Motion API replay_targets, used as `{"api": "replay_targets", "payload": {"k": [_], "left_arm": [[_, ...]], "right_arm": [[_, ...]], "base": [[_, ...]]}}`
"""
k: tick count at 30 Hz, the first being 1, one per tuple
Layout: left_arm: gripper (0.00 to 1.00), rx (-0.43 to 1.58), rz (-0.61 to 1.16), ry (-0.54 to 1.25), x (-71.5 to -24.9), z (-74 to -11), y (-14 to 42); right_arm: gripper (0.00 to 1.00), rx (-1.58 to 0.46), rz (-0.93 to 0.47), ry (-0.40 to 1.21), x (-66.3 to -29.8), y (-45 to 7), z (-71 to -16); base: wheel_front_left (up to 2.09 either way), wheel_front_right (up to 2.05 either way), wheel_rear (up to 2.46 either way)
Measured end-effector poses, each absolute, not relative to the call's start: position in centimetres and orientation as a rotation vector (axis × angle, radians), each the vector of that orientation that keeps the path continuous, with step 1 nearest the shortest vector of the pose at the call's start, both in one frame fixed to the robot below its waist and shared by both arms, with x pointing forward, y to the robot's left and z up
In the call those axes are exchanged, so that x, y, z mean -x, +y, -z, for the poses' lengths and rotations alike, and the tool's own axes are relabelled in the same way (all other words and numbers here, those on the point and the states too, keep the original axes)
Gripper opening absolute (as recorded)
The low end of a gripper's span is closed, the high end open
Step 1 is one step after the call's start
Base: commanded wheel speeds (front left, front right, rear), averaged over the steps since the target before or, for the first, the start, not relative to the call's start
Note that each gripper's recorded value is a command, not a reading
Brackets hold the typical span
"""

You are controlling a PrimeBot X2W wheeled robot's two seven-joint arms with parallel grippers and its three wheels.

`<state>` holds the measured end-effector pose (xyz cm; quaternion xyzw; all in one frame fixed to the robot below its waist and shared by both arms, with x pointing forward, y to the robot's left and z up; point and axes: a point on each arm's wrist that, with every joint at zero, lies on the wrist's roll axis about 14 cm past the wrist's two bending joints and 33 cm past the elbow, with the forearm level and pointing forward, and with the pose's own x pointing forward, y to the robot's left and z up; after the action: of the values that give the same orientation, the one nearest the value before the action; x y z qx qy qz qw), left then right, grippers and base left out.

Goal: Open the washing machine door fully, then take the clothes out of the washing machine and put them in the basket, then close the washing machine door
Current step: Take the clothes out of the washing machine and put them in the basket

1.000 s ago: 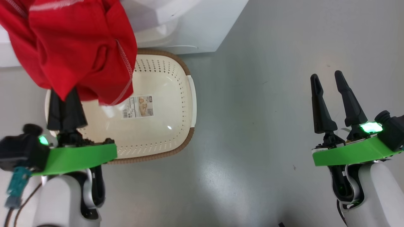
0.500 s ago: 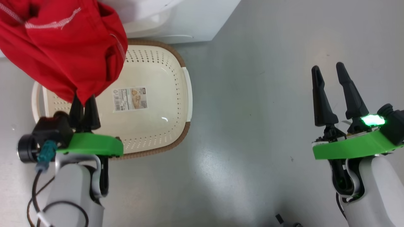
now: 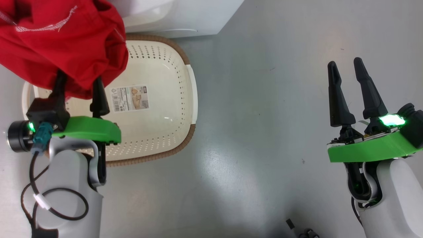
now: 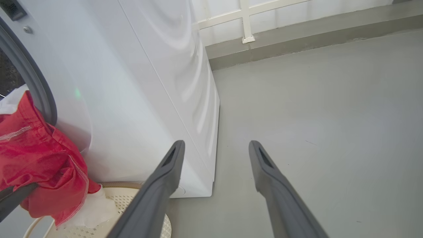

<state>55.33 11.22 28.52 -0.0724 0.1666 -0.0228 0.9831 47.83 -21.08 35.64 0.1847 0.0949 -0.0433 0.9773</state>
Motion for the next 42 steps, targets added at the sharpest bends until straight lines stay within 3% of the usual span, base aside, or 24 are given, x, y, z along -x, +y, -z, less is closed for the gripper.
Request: {"api": "replay_targets", "payload": {"k": [1,23,42], "left_arm": [[1.0,0.146,0.045,0.333,-55.4,-28.6,11.3],[1.0,0.135,0.037,0.16,-54.6,-35.8,12.9],[1.0,0.144,-0.005,0.091,-50.6,-39.5,14.5]], "right_arm": [[1.0,-0.373,0.087,0.189,-47.8,-21.1,-35.7],[1.0,-0.388,0.042,0.153,-47.9,-19.8,-37.8],[1.0,-0.383,0.015,0.146,-47.6,-19.3,-38.6]], "base": [[0.0,0.0,0.0],[0.0,0.0,0.0],[0.0,0.0,0.0]]}}
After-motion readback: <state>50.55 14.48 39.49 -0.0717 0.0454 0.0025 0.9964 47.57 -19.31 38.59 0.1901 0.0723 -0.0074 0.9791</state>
